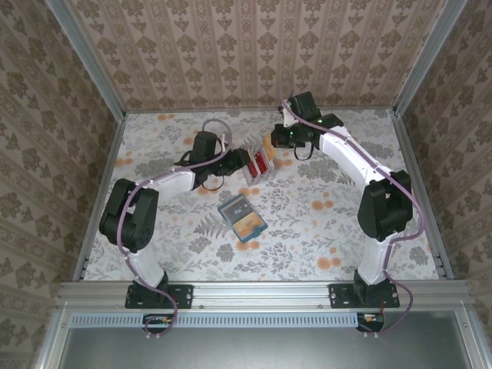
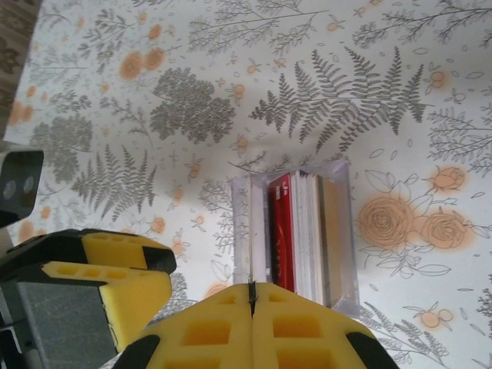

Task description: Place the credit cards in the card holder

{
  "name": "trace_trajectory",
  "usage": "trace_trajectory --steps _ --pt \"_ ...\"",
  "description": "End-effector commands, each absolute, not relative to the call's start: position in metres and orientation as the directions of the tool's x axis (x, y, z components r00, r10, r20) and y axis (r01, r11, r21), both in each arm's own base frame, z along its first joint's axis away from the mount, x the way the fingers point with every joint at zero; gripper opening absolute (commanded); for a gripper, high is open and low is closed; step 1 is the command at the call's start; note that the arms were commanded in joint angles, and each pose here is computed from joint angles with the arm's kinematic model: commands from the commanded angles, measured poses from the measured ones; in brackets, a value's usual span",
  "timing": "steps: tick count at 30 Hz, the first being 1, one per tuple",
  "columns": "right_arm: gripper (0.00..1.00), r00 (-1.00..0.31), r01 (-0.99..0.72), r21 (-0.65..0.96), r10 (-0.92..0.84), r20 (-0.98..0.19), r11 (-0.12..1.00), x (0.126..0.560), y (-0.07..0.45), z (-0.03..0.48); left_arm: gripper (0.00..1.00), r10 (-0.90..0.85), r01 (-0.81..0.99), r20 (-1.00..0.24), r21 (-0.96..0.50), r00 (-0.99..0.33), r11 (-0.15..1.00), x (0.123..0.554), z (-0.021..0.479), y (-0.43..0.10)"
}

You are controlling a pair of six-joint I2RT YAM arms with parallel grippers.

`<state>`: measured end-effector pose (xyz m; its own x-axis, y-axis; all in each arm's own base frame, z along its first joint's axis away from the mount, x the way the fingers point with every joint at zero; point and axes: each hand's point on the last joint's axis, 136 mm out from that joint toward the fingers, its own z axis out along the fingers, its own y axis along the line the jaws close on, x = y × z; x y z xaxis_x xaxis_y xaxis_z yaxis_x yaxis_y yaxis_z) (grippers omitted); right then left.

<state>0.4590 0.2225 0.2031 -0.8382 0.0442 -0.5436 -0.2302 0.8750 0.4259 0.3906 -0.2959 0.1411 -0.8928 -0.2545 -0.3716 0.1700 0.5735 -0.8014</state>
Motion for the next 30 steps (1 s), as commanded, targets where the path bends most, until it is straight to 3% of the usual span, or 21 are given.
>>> trace_trajectory --steps 1,13,21,30 --pt "0.00 -0.836 -0.247 0.522 0.093 -0.541 0.817 0.450 0.226 0.226 0.48 -0.277 0.262 -0.404 -0.862 -0.872 0.434 0.386 0.189 -0.305" --pt "0.00 -0.864 -0.269 0.773 0.211 -0.458 0.574 0.440 0.236 0.258 0.51 -0.286 0.295 -0.396 -0.894 -0.873 0.336 0.383 0.219 -0.301" --pt "0.00 -0.881 -0.284 0.840 0.220 -0.419 0.462 0.433 0.247 0.270 0.51 -0.291 0.304 -0.372 -0.918 -0.881 0.253 0.383 0.232 -0.308" --pt "0.00 -0.895 -0.282 0.882 0.226 -0.384 0.379 0.431 0.254 0.274 0.51 -0.281 0.305 -0.368 -0.921 -0.887 0.242 0.383 0.233 -0.313"
